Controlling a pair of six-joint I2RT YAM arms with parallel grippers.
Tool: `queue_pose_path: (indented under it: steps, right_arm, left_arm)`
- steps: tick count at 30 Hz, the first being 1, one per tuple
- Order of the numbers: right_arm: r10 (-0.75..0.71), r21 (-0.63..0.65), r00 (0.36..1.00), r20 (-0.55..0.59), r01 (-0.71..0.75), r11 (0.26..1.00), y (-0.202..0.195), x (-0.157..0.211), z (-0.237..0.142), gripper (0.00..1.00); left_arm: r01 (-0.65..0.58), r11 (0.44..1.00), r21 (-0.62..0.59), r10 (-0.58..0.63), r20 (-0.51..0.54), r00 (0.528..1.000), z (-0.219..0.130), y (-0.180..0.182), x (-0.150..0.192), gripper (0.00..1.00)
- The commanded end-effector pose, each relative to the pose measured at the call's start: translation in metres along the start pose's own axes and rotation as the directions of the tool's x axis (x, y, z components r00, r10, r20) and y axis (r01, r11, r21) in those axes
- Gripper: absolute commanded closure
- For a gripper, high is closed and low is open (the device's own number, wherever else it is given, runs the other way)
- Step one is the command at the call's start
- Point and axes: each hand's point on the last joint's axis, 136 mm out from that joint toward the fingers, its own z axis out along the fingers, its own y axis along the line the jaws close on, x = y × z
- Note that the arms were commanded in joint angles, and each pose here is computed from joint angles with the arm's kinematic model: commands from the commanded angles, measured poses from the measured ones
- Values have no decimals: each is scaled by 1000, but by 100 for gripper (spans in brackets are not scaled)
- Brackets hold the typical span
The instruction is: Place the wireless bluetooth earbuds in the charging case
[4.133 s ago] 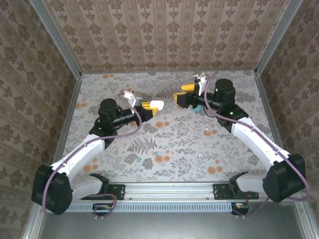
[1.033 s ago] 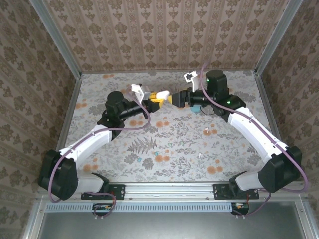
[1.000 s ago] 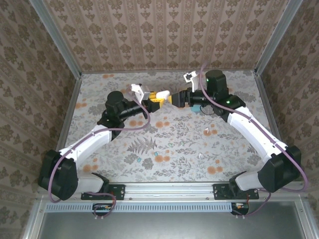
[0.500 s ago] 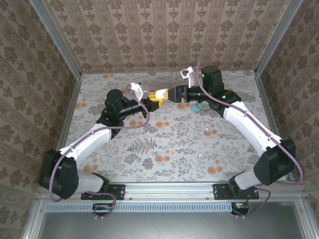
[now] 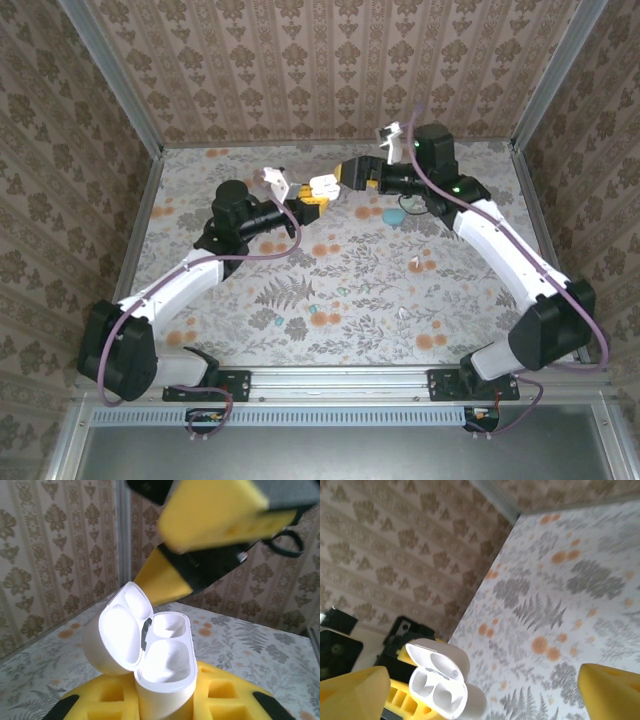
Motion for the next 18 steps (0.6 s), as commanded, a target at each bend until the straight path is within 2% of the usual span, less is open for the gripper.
queue_pose_path:
  steps: [1, 4, 6, 10, 15, 18]
  right_arm:
    - [-21, 164, 972, 233, -18, 986, -9, -33, -63, 0]
    - [59, 236, 958, 281, -129, 963, -46, -22, -93, 0]
    - [131, 257, 952, 277, -205, 944, -80, -2, -100, 0]
    - [340, 433, 915, 220, -403, 806, -152, 57, -111, 0]
    - [427, 668, 896, 121, -392, 632, -201, 127, -128, 9]
    - [453, 722, 887, 91, -372, 583, -214, 144, -133, 14]
  left_arm:
    - [-56, 994, -93, 60, 34, 998, -10, 8, -11, 81]
    - [-54, 992, -118, 60, 44, 997, -13, 10, -9, 81]
    - [-49, 991, -126, 55, 47, 997, -15, 10, -8, 81]
    - [-33, 992, -121, 39, 50, 998, -20, 5, -6, 81]
    - [-21, 992, -127, 25, 35, 999, -26, 0, 0, 81]
    - [-11, 992, -130, 16, 37, 999, -28, -3, 1, 81]
